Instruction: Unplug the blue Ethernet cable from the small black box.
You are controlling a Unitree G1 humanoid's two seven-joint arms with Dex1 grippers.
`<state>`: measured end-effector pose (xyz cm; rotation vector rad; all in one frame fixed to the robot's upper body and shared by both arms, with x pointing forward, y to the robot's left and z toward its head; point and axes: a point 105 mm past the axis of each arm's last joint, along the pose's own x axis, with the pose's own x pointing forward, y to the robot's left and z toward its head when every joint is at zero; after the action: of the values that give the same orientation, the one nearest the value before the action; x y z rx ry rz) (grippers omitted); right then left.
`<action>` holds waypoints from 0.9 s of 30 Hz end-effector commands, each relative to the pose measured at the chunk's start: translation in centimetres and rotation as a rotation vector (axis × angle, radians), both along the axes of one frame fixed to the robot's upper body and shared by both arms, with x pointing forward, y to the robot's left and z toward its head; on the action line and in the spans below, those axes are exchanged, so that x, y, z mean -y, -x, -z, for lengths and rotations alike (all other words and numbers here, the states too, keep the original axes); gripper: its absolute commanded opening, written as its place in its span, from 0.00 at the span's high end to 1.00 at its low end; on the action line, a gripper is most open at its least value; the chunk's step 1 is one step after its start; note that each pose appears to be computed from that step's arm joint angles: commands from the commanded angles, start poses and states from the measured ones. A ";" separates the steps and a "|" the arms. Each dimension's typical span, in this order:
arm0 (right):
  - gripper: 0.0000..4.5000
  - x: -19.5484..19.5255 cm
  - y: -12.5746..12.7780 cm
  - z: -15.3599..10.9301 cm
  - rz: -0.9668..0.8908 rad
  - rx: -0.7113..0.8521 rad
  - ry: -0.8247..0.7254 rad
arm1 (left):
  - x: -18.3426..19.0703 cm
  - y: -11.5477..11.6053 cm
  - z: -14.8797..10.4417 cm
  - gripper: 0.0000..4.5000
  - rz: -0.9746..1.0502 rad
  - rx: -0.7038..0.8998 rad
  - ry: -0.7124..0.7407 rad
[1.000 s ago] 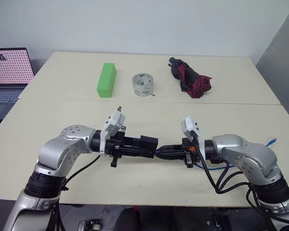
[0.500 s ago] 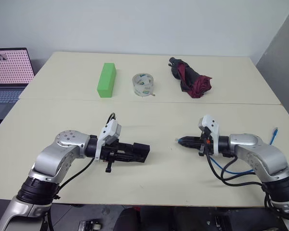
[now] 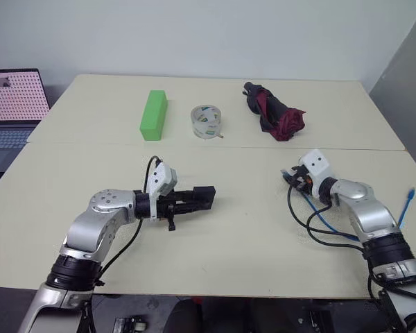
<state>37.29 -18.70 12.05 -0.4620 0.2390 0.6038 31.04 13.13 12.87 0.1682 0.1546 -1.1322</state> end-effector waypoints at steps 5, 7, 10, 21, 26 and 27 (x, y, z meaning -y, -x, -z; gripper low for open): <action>0.17 -5.9 6.6 -5.9 -0.425 0.008 -0.143 | -3.8 -3.9 -0.9 0.83 -0.395 0.186 0.072; 0.17 -8.1 7.4 -6.4 -0.485 0.020 -0.170 | -5.0 -4.6 -0.7 0.83 -0.496 0.235 0.081; 0.17 -10.3 7.8 -6.8 -0.523 0.035 -0.192 | -6.4 -5.6 -0.3 0.83 -0.620 0.295 0.076; 0.17 -13.3 8.0 -6.2 -0.587 0.018 -0.174 | -7.8 -6.3 4.2 0.75 -0.814 0.241 0.076; 0.17 -13.4 8.0 -6.1 -0.583 0.012 -0.174 | -8.0 -5.3 4.9 0.50 -0.801 0.204 0.098; 0.17 -13.5 8.1 -6.1 -0.582 0.012 -0.174 | -8.2 -5.2 5.0 0.45 -0.802 0.195 0.102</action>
<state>29.45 -5.56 17.19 -0.3440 0.0753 1.1779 36.81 20.71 8.43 0.1260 -0.0371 -0.3235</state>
